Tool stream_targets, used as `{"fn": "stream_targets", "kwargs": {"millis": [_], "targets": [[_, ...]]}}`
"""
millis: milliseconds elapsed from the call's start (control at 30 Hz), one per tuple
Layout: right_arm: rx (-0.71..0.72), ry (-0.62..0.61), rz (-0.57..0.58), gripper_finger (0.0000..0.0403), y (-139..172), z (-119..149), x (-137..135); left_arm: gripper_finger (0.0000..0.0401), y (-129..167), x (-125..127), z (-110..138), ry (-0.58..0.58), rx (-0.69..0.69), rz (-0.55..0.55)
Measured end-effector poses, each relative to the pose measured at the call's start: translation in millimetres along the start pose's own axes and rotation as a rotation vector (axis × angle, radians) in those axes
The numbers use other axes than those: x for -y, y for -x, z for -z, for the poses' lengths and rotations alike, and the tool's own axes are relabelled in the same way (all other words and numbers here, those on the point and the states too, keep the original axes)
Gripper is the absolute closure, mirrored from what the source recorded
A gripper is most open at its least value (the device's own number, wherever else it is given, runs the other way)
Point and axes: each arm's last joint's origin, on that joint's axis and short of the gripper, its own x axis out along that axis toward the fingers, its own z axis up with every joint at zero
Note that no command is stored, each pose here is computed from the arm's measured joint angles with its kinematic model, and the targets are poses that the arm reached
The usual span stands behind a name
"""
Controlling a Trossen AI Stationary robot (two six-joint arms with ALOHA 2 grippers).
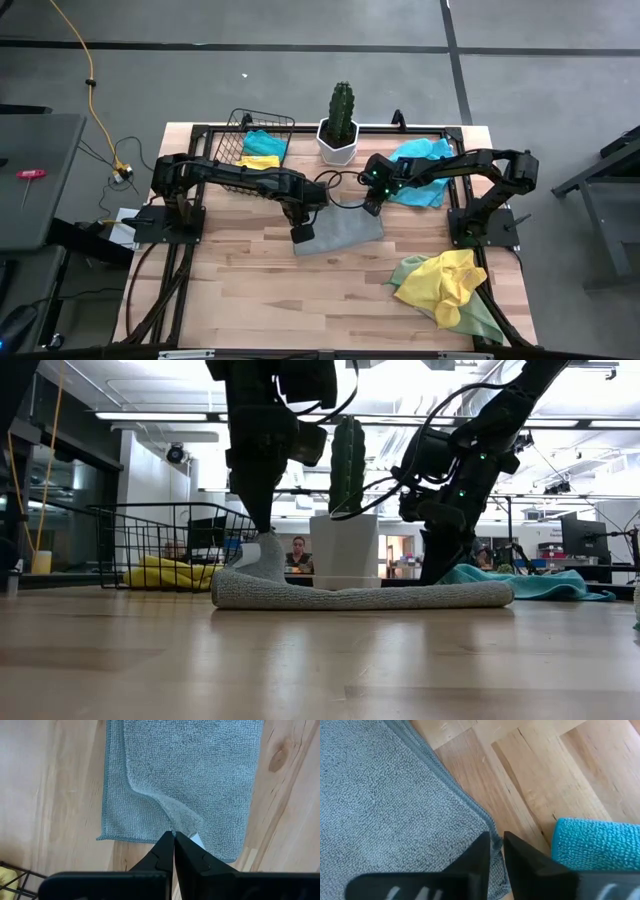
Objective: Fold microfiber towels
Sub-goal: Fold the gray microfiber towel on the table
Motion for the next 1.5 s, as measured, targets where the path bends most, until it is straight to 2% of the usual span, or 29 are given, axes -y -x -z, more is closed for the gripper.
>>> {"fn": "stream_targets", "kwargs": {"millis": [167, 367, 700, 900, 1133, 1333, 1500], "targets": [[0.002, -0.005, 0.001, 0.0398, 0.1, -0.3, 0.6, 0.0401, 0.0, 0.0, 0.0, 0.0, 0.0, 0.0], [0.042, -0.007, 0.012, 0.0401, 6.0, -3.4, -0.2, 0.0401, 2.1, -1.9, 1.5, 0.005, -0.01, -0.003], [0.112, 0.033, -0.029, 0.0402, 61.8, 3.8, -21.2, 0.0401, 37.7, -3.1, 10.8, 0.025, 0.077, -0.011], [0.128, 0.057, -0.062, 0.0403, 89.2, 18.0, -42.4, 0.0401, 47.5, 12.6, 16.1, 0.009, 0.13, -0.01], [0.091, 0.104, -0.103, 0.0403, 93.1, 31.2, -65.8, 0.0401, 43.3, 42.2, 25.1, -0.011, 0.147, -0.052], [0.103, 0.082, 0.0, 0.0403, 92.3, 37.3, -73.3, 0.0401, 42.3, 54.7, 31.4, -0.024, 0.215, -0.185], [0.099, 0.043, 0.117, 0.0403, 88.9, 39.8, -69.7, 0.0401, 17.8, 39.7, 42.3, 0.007, 0.153, -0.267]]}}
